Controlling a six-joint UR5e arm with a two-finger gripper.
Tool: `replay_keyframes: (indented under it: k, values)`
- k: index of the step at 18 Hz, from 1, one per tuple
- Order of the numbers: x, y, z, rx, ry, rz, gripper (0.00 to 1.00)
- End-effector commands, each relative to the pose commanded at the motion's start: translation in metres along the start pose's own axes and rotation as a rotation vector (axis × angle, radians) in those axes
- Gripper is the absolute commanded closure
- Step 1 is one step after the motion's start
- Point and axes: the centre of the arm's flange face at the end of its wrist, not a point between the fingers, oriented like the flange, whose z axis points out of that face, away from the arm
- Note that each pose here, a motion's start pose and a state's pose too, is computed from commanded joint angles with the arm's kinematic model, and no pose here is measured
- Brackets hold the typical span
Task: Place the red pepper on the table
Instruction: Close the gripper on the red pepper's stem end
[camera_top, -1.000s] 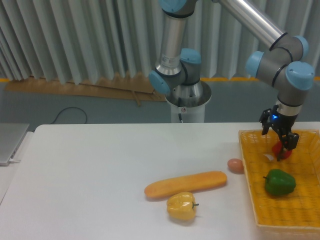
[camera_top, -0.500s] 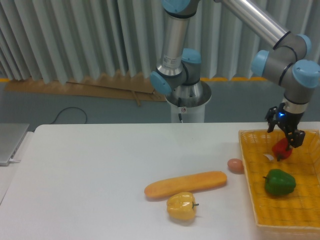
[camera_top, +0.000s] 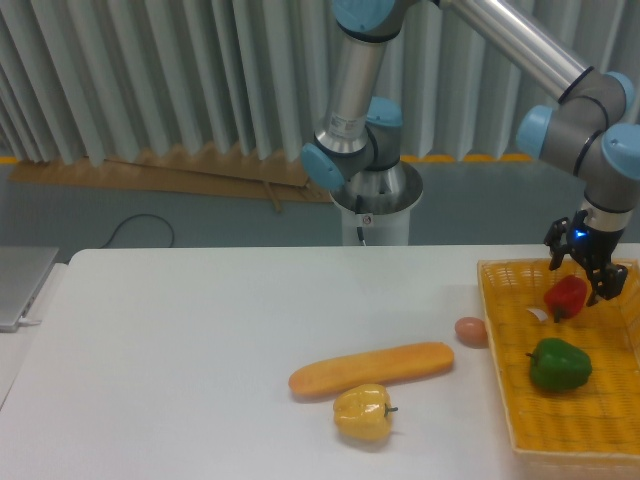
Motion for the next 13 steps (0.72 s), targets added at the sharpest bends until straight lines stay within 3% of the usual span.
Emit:
replay_keyframes:
  k: [13]
  values:
    - [-0.019, 0.001, 0.02, -0.007, -0.02, 0.014, 0.0]
